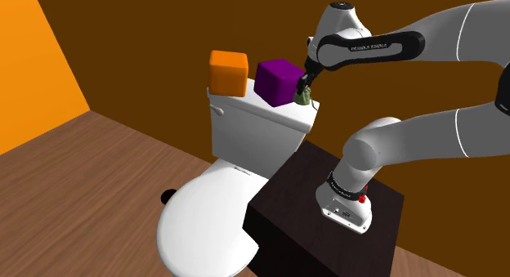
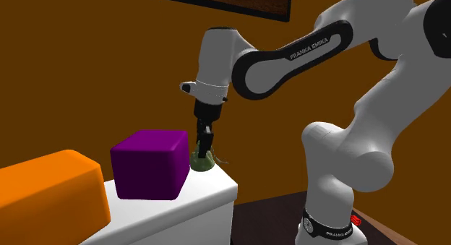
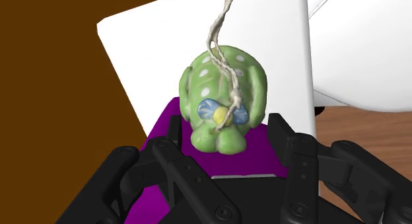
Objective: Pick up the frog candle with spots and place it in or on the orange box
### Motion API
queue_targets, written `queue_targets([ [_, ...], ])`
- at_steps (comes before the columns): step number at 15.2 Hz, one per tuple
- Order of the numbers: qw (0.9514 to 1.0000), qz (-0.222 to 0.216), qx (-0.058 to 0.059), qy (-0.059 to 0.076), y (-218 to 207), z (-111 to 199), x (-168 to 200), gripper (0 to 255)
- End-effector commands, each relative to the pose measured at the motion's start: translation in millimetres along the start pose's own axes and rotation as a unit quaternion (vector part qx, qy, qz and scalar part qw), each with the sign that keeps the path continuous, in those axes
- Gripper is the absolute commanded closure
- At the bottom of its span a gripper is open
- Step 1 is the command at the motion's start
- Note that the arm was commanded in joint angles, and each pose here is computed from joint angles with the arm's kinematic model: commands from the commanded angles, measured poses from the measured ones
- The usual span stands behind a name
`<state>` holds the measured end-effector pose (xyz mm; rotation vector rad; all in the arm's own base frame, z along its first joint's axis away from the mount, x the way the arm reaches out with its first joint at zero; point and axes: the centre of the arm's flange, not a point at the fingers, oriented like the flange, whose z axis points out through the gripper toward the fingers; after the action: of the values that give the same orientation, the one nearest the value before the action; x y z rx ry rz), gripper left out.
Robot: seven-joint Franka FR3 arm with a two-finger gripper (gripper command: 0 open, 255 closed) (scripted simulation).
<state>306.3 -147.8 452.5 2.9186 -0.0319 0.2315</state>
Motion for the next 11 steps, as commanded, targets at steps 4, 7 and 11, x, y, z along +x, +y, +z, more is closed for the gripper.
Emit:
queue_targets([
  [4, 1.0000, 0.000, 0.000, 0.000, 6, -25, 4, 255],
  [7, 1.0000, 0.000, 0.000, 0.000, 9, -41, 6, 255],
  [11, 1.0000, 0.000, 0.000, 0.000, 14, -61, 10, 255],
])
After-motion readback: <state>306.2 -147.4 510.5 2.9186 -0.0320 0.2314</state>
